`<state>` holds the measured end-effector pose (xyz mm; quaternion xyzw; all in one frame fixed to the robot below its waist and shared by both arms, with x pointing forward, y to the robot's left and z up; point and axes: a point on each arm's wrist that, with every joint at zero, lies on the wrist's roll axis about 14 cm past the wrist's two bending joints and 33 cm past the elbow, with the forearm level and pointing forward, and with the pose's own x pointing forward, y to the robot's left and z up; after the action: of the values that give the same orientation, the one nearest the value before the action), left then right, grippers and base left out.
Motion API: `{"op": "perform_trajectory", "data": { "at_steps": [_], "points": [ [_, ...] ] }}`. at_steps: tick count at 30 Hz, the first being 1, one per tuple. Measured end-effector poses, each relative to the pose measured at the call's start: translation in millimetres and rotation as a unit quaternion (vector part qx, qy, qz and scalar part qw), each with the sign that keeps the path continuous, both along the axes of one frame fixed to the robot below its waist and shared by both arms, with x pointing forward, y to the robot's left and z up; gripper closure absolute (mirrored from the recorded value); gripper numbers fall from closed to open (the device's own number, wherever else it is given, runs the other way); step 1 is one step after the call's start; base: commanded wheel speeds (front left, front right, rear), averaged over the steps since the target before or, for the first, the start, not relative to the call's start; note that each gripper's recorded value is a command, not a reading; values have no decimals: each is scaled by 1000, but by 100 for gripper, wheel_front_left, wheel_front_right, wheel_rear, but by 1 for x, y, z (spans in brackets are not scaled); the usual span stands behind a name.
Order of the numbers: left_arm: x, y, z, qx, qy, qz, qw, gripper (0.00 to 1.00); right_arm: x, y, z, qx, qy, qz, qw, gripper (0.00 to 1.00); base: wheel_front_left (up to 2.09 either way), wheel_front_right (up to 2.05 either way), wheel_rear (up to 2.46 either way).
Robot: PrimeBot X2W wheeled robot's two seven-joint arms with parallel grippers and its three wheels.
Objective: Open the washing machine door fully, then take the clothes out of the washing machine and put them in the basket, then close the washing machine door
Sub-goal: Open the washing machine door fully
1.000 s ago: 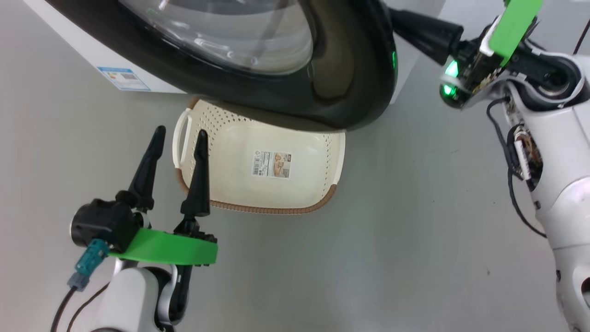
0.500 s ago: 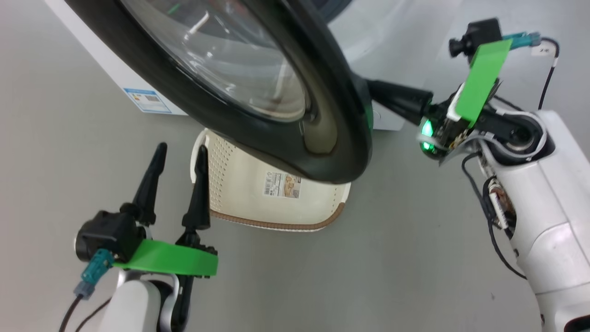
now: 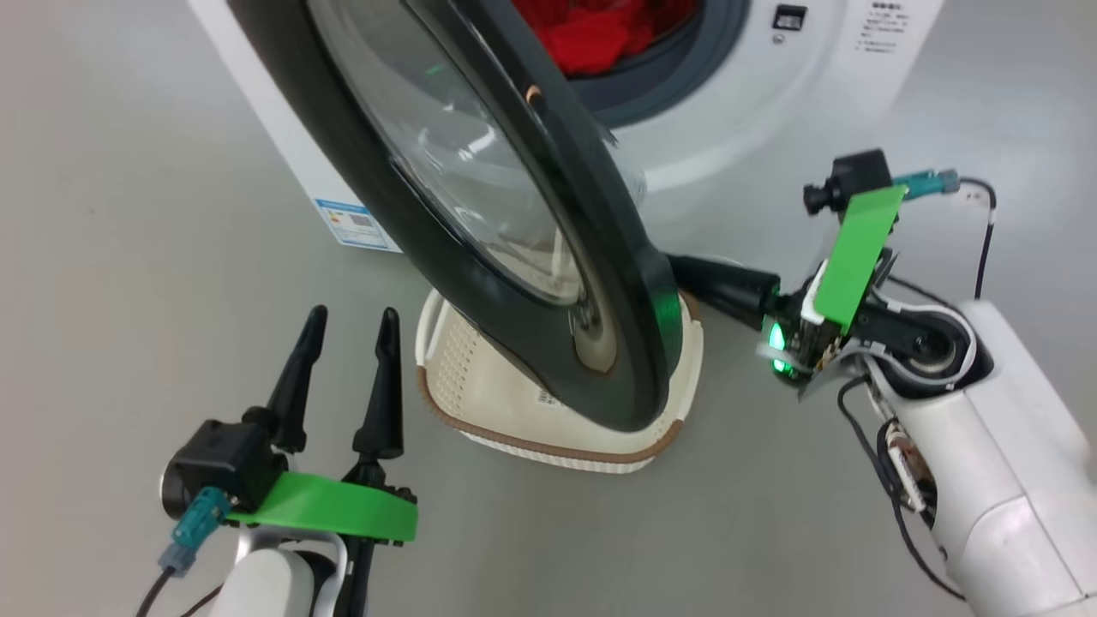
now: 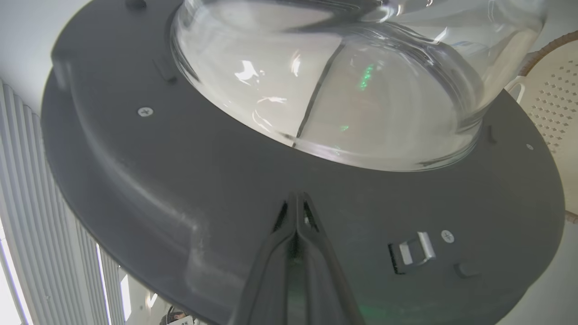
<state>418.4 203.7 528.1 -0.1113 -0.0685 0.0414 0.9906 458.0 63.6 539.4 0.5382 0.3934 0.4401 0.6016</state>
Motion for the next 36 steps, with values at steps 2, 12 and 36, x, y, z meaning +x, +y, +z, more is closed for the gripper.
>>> {"op": "perform_trajectory", "data": {
  "at_steps": [2, 12, 36],
  "points": [
    [-5, 4, 5, 0, -5, 6, 1000, 0, -8, 5, -2, 2, 6, 8, 1000, 100, 0, 0, 0],
    [-37, 19, 9, 0, -6, 34, 999, 0, -48, 29, -3, 11, 19, 48, 999, 100, 0, 0, 0],
    [-114, 68, 14, 0, -16, 125, 992, 0, -118, 97, 5, -3, 9, 166, 986, 100, 0, 0, 0]
  ]
}}
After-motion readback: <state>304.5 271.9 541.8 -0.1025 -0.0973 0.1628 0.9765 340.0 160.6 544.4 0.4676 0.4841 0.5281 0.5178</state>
